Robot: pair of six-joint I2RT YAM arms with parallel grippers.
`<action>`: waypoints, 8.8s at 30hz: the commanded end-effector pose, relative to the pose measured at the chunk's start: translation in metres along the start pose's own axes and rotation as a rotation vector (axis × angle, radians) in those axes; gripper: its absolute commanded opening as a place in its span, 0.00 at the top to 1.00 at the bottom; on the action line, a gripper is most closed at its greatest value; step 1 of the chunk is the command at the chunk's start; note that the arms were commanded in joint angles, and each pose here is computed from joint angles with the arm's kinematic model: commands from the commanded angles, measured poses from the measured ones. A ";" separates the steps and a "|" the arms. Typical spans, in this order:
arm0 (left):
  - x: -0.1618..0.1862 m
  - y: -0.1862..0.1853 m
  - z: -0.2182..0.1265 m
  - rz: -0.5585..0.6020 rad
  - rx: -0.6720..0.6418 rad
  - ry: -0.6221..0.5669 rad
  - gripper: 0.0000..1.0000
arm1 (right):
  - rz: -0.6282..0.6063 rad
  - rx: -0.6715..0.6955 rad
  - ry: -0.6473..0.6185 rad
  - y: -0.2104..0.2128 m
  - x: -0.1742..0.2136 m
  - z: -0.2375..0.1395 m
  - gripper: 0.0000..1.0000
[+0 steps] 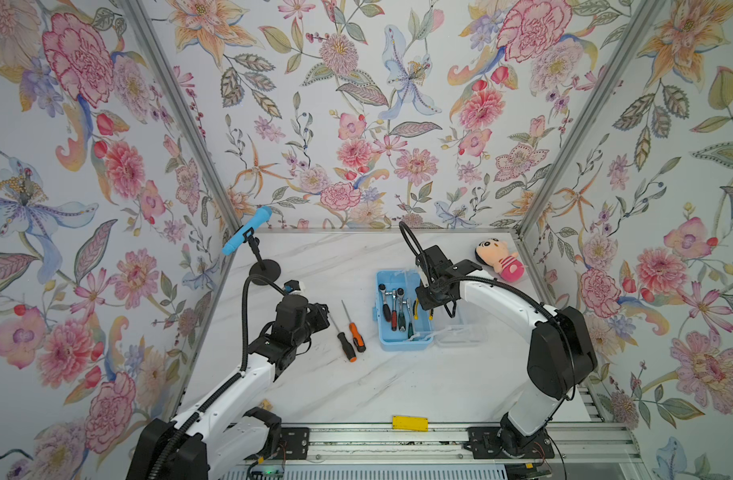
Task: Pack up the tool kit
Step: 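Carry the pliers over the blue box with the right gripper, then release the pliers into the box and move the right gripper to the screwdrivers, then lower the right gripper onto the orange screwdriver handle and grasp it, then carry the orange screwdriver into the clear lid compartment and open the right gripper, then move the right gripper back and grasp the black-and-orange screwdriver handle, then carry the black-and-orange screwdriver over the lid while the left gripper approaches the box, then lower the screwdriver into the lid compartment, open and lift the right gripper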
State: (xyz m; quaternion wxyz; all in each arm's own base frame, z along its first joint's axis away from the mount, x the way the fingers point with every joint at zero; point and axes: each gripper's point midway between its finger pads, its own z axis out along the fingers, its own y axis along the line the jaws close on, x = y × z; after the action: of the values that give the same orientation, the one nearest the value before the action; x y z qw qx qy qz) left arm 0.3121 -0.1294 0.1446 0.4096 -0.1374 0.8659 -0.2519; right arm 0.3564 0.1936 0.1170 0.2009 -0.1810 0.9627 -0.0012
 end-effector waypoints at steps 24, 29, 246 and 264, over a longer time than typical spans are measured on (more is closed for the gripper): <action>0.060 0.024 -0.018 0.063 -0.094 0.109 0.71 | -0.370 -0.296 -0.171 0.224 -0.019 -0.076 0.41; 0.076 0.027 -0.018 0.031 -0.087 0.126 0.67 | -0.372 -0.330 -0.092 0.245 -0.011 -0.031 0.41; 0.087 -0.254 0.089 0.255 0.576 0.204 0.78 | 0.179 0.230 -0.176 -0.118 0.023 -0.055 1.00; 0.086 -0.221 0.089 0.355 0.427 0.197 0.74 | 0.223 0.205 -0.132 -0.122 0.031 -0.029 0.81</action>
State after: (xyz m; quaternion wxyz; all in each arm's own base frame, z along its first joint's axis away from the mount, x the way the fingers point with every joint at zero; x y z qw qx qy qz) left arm 0.3359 -0.3914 0.1569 0.3648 0.1216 0.8359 -0.3917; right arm 0.3602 0.0635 0.1472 0.2839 -0.0503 0.9550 -0.0699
